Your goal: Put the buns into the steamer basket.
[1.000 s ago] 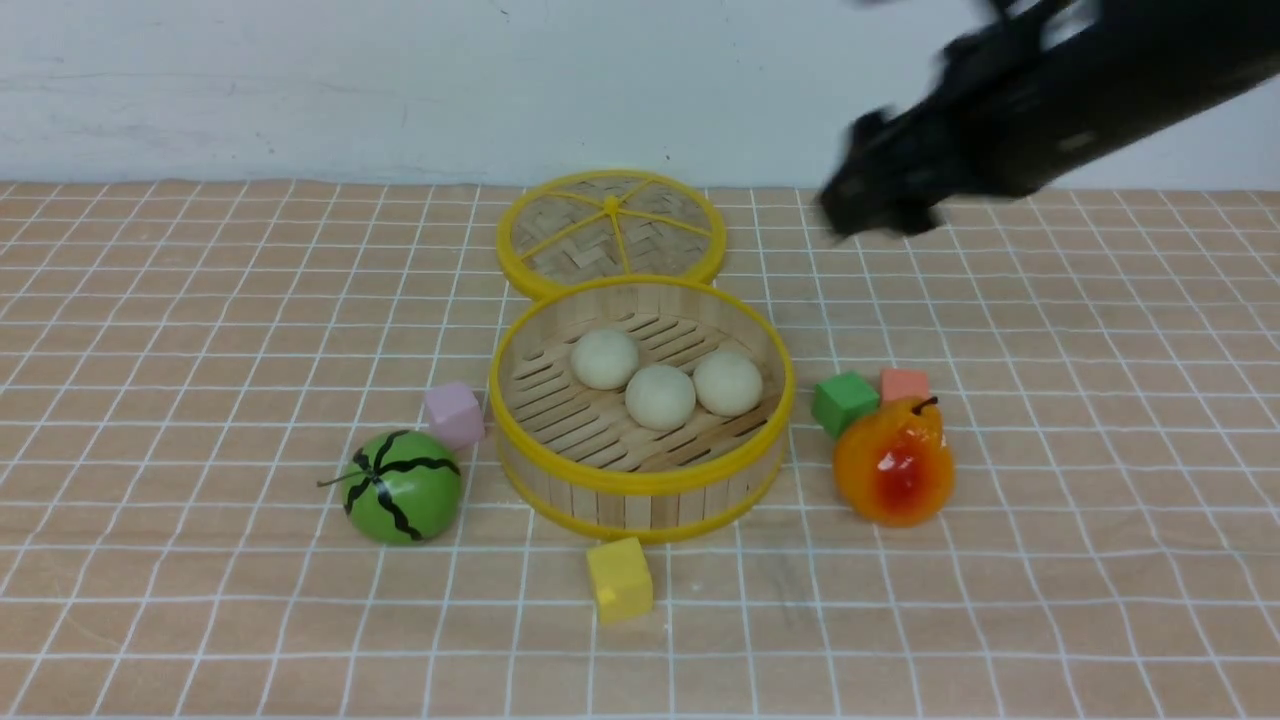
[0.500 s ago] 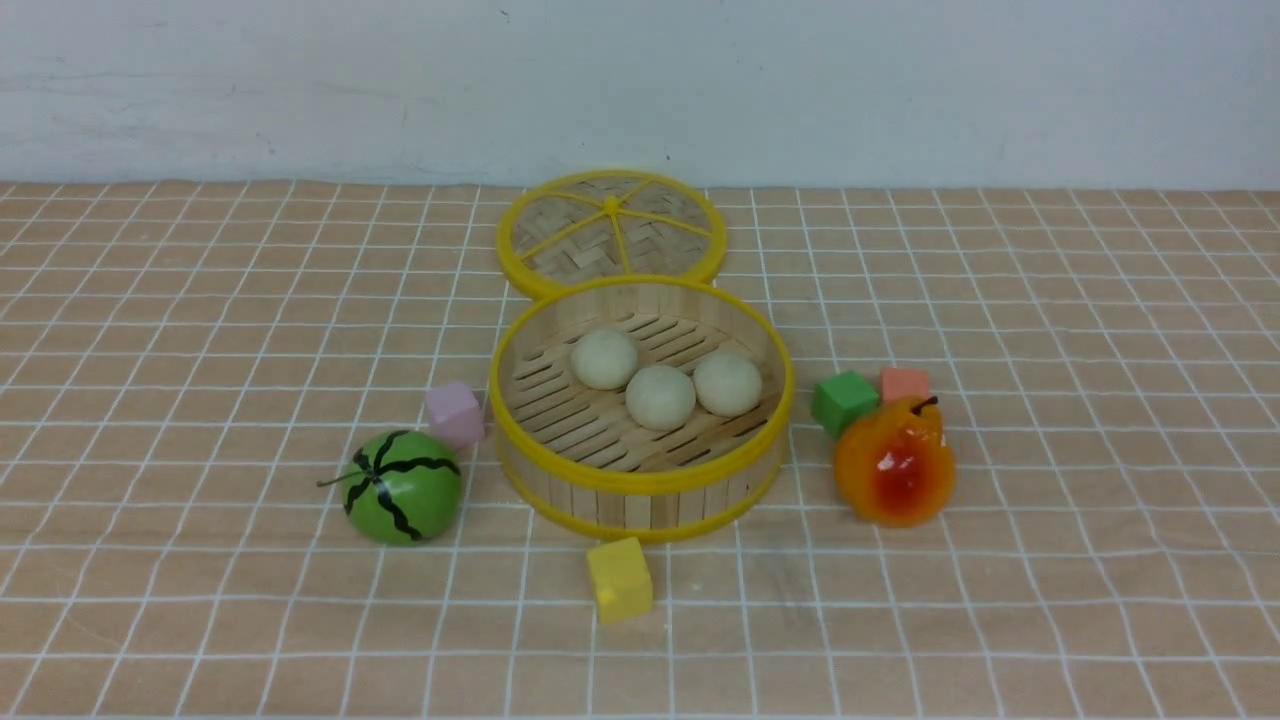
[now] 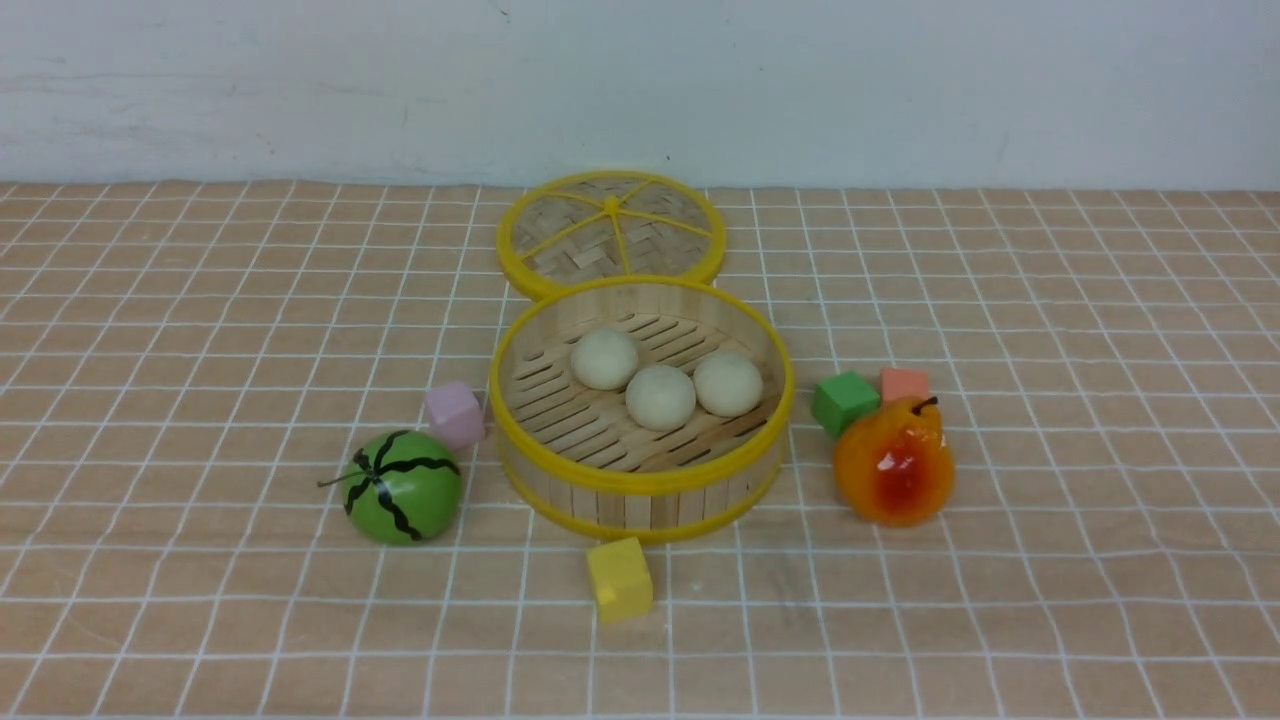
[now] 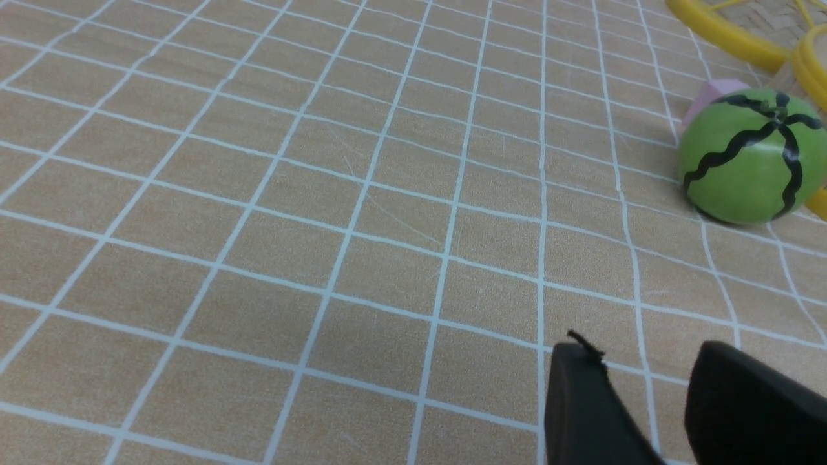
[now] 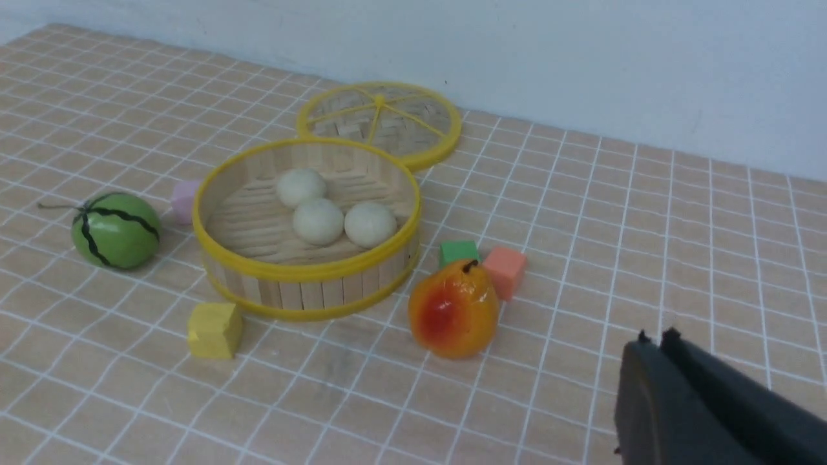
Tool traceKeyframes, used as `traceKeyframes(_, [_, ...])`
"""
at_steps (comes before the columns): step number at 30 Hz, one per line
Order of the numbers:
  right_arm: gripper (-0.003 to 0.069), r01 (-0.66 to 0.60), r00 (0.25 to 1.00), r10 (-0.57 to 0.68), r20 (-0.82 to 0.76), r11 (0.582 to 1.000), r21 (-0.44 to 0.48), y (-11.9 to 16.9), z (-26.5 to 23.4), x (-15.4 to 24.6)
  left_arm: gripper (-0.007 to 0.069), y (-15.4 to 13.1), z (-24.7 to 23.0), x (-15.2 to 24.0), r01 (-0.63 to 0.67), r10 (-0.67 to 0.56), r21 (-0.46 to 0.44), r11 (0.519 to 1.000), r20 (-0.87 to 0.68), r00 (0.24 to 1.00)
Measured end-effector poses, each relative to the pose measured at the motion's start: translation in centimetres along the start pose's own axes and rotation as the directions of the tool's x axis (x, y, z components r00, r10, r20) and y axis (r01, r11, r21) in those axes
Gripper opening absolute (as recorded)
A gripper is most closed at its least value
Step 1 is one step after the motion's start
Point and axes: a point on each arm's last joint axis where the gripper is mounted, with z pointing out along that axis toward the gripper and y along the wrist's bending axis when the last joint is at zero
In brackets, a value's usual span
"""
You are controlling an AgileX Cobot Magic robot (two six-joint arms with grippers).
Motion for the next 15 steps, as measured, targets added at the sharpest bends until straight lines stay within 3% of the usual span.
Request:
traceKeyframes(8, [-0.0010,0.004,0.997,-0.005,-0.079,1.000,-0.001,0.1,1.4,2.2,0.0238,0.0,0.0,0.0,0.000,0.000,0.000,1.000,0.000,1.000])
traceKeyframes(15, [-0.0003,-0.007,1.000,0.008,-0.025,0.999,0.040,-0.1,1.1,3.1,0.0238,0.0,0.0,0.0,0.000,0.000,0.000,1.000,0.000,1.000])
